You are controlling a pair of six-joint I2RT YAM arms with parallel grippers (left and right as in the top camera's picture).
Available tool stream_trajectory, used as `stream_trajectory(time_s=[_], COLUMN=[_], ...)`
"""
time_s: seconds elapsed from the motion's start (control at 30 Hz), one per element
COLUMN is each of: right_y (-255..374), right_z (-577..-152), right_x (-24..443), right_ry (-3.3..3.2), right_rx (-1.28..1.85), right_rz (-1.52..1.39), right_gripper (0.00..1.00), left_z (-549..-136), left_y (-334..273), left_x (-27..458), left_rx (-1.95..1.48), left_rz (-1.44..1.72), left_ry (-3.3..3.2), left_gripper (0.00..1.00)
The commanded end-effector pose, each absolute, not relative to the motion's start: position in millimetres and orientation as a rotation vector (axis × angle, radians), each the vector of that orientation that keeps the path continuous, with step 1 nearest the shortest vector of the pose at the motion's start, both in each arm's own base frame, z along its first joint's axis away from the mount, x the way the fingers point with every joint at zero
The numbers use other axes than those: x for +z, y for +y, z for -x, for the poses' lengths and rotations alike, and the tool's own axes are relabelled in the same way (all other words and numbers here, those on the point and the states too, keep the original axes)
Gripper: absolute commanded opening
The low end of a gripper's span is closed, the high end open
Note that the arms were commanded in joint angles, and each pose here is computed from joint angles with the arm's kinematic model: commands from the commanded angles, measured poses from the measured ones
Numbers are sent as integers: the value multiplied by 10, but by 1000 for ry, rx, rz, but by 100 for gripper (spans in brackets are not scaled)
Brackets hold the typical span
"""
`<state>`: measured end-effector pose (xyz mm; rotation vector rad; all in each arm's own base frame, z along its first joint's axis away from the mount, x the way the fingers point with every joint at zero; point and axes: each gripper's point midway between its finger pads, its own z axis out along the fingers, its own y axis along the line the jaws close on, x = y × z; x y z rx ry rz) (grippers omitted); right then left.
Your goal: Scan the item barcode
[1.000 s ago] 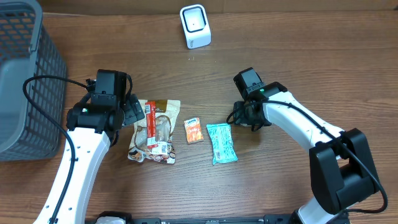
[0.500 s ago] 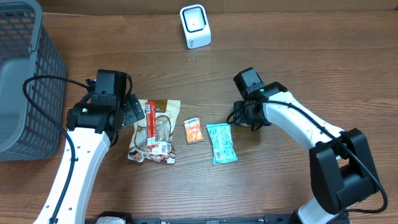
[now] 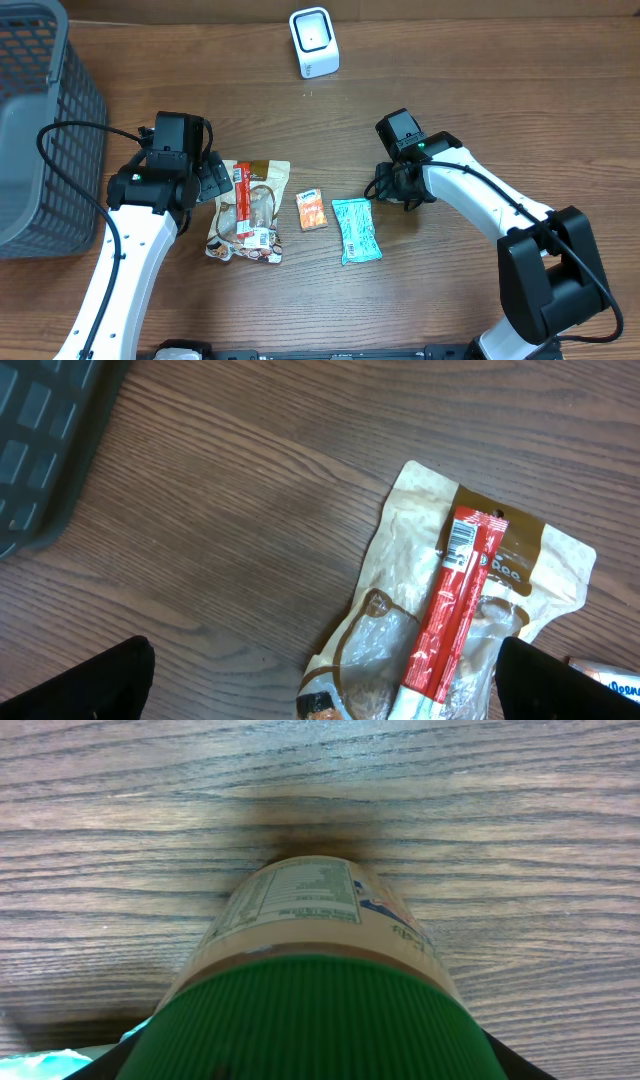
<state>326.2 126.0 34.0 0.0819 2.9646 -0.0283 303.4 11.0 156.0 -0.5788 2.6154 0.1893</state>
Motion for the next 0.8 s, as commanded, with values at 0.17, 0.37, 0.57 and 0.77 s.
stream_trajectory(time_s=[0.17, 0.37, 0.57, 0.77], right_y=[1196, 1186, 1220, 1263], right_z=[-3221, -3206, -3306, -3417], right_x=[358, 356, 373, 396], right_ry=[2976, 2982, 2940, 2895], right_rx=[-66, -73, -51, -25], right_rz=[-87, -87, -87, -82], right_gripper=[92, 100, 100, 98], left_z=[-3068, -3068, -3068, -3067], left_y=[127, 127, 127, 127], left_x=[1635, 1635, 1635, 1635], left_rx=[197, 197, 197, 197], left_rz=[576, 576, 576, 576], left_ry=[2591, 2591, 2591, 2592], left_gripper=[100, 100, 100, 100])
